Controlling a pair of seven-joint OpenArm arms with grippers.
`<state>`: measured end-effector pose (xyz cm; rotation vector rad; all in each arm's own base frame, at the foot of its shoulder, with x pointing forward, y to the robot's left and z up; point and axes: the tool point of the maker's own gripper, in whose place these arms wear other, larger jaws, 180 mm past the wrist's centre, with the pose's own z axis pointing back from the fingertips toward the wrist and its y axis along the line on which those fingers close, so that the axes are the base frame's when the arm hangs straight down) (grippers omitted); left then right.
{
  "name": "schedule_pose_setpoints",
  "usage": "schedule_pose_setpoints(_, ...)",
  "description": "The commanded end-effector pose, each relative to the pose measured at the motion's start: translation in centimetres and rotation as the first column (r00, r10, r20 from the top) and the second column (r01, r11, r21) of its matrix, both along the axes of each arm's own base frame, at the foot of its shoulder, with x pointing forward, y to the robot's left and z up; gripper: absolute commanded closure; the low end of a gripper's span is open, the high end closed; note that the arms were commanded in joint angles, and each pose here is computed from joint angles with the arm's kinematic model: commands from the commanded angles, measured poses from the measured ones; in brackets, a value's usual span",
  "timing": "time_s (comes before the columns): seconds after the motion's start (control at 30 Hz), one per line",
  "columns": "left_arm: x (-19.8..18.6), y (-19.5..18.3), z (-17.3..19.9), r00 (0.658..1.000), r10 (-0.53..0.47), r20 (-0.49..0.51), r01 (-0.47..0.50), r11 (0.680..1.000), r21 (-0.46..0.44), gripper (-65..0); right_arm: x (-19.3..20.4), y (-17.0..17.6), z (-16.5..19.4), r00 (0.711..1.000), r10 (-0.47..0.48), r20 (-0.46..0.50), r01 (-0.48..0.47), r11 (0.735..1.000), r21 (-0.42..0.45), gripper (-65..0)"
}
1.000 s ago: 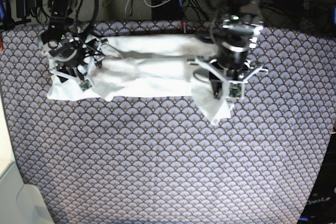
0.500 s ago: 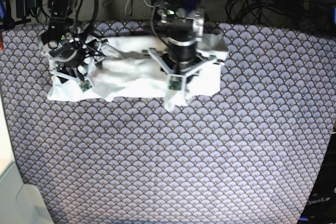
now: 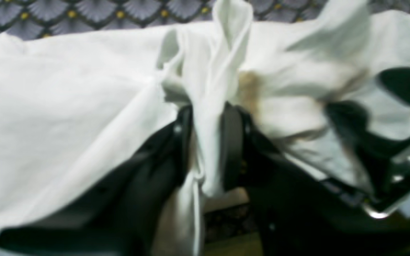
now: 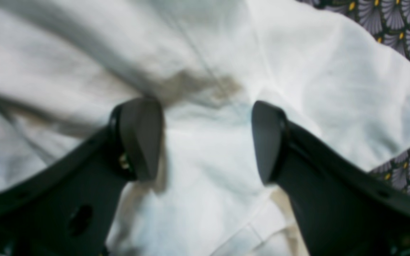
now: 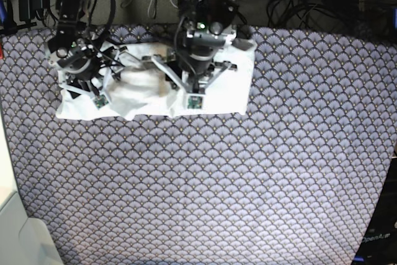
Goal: Fold the T-shirt properly
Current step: 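Grasp the strip end with the left gripper and drag it toward the right gripper, then fold the held strip end over toward the middle with the left gripper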
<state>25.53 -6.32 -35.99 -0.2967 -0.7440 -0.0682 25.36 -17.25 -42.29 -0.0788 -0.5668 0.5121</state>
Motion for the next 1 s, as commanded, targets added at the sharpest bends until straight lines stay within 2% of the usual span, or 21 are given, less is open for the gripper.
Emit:
schedule_pose_setpoints(0.0, 0.4, -0.7, 1.3, 1.0, -0.007, 0.03, 0.008, 0.999, -0.05, -16.5, -0.6, -0.3, -0.6, 0.999, -0.001, -0.038, 0.0, 1.0, -0.027, -41.3)
schedule_pose_setpoints(0.1, 0.7, -1.2, 2.5, 0.999, -0.014, 0.037, 0.019, 0.992, -0.127, -19.4, -0.6, -0.3, -0.6, 0.999, -0.001, -0.038, 0.0, 1.0, -0.027, -41.3)
schedule_pose_setpoints(0.3, 1.8, -0.7, 3.6, 0.999, -0.011, 0.05, 0.02, 0.983, -0.184, -23.2, -0.2, -0.3, -0.3, 1.0, -0.001, -0.027, 0.0, 1.0, -0.027, -41.3)
schedule_pose_setpoints(0.4, 2.5, 0.0, 3.7, 0.999, 0.015, 0.052, -0.005, 0.982, -0.187, -23.2, -0.1, -0.3, -0.3, 1.0, -0.001, -0.026, 0.0, 1.0, -0.027, -41.3)
schedule_pose_setpoints(0.73, 3.1, -0.2, 4.5, 0.997, 0.012, 0.077, 0.003, 0.981, -0.194, -23.3, -0.1, -0.4, -0.3, 1.0, 0.0, -0.024, 0.0, 1.0, -0.029, -41.3)
schedule_pose_setpoints(0.9, 3.3, 0.4, 6.3, 0.992, 0.024, 0.123, 0.002, 0.978, -0.208, -23.4, 0.0, -0.4, -0.2, 1.0, 0.0, -0.023, 0.0, 1.0, -0.029, -41.3)
schedule_pose_setpoints(0.97, 3.3, 1.2, 5.9, 0.992, 0.021, 0.122, 0.002, 0.982, -0.186, -23.4, 0.0, -0.4, -0.2, 1.0, 0.0, -0.023, 0.0, 1.0, -0.029, -41.3)
